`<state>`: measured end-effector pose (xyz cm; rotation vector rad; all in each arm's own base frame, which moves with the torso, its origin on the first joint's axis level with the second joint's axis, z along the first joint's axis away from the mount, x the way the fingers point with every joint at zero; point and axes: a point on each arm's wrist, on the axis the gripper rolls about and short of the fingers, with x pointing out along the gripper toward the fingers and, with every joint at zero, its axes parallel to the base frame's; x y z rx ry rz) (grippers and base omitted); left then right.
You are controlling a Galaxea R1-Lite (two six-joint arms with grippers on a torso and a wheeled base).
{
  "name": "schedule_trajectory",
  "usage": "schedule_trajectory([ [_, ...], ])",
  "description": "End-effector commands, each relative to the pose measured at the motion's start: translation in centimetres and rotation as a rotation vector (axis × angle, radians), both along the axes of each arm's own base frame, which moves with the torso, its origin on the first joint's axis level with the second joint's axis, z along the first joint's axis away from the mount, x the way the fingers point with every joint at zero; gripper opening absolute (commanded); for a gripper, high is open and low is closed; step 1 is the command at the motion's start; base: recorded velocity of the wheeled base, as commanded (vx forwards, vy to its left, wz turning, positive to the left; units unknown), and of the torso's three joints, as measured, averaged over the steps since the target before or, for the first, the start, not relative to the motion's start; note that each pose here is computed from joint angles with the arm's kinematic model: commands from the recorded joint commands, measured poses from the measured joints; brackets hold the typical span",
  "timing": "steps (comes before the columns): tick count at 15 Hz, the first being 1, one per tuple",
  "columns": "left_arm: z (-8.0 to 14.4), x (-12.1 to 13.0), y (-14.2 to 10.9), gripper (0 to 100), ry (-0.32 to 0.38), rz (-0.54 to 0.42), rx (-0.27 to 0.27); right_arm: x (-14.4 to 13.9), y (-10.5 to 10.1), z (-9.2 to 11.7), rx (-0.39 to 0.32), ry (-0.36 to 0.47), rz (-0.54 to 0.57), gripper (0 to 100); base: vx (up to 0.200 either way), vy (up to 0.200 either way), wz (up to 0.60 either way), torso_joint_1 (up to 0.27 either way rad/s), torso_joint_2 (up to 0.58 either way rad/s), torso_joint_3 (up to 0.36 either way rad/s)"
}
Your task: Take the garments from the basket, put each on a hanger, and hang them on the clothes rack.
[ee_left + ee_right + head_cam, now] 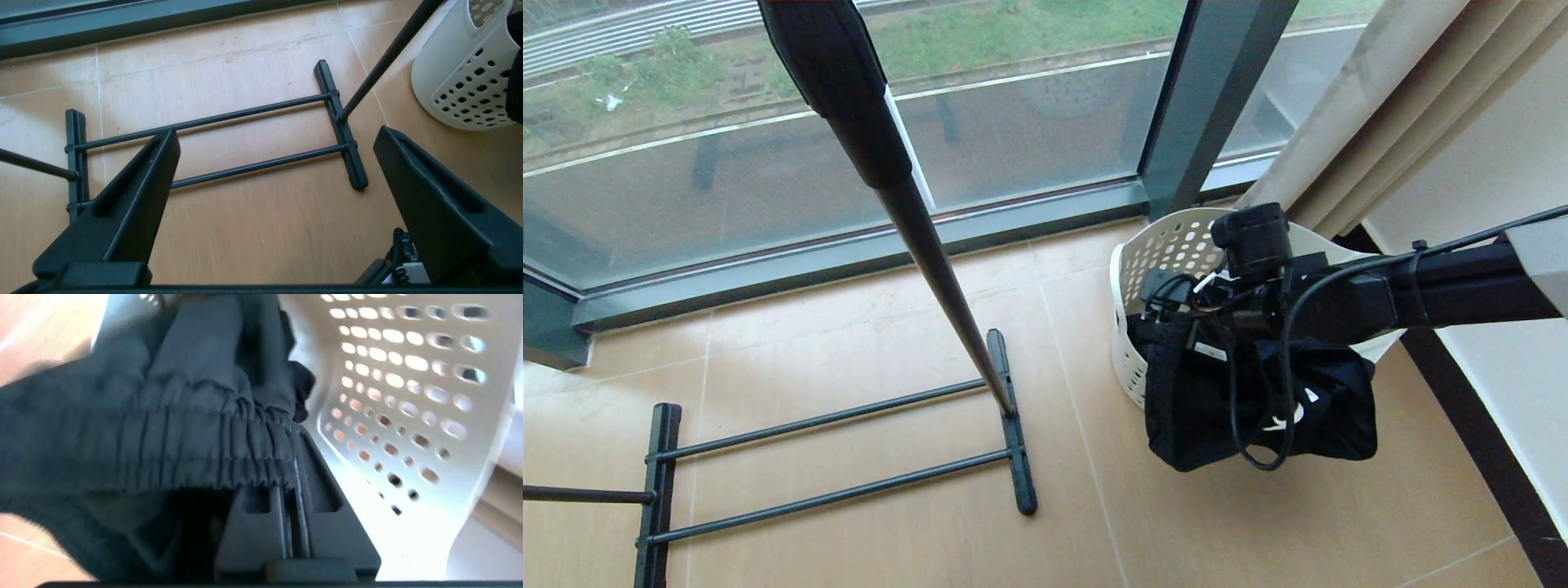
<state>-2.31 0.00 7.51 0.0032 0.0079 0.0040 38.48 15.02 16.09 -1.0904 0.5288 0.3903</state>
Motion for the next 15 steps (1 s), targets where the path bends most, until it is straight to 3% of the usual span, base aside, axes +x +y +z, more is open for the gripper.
schedule_trajectory([
  [1,0.0,0.0,0.0,100,0.001,0.001,0.000,-2.8,-0.2,3.5,0.065,-0.063,-0.011,0,0.000,0.000,0.00,0.000,0.00,0.000],
  [3,0.0,0.0,0.0,100,0.001,0.001,0.000,-6.3,-0.5,6.1,0.148,-0.107,-0.053,0,0.000,0.000,0.00,0.000,0.00,0.000],
  [6,0.0,0.0,0.0,100,0.001,0.001,0.000,-12.3,-1.7,8.0,0.154,-0.158,-0.088,0,0.000,0.000,0.00,0.000,0.00,0.000],
  [11,0.0,0.0,0.0,100,0.001,0.001,0.000,-21.5,-4.0,11.0,0.258,-0.267,0.020,0,0.000,0.000,0.00,0.000,0.00,0.000],
  [15,0.0,0.0,0.0,100,0.001,0.002,0.003,-24.6,-5.6,11.2,0.300,-0.305,0.050,0,0.000,0.000,0.00,0.000,0.00,0.000],
])
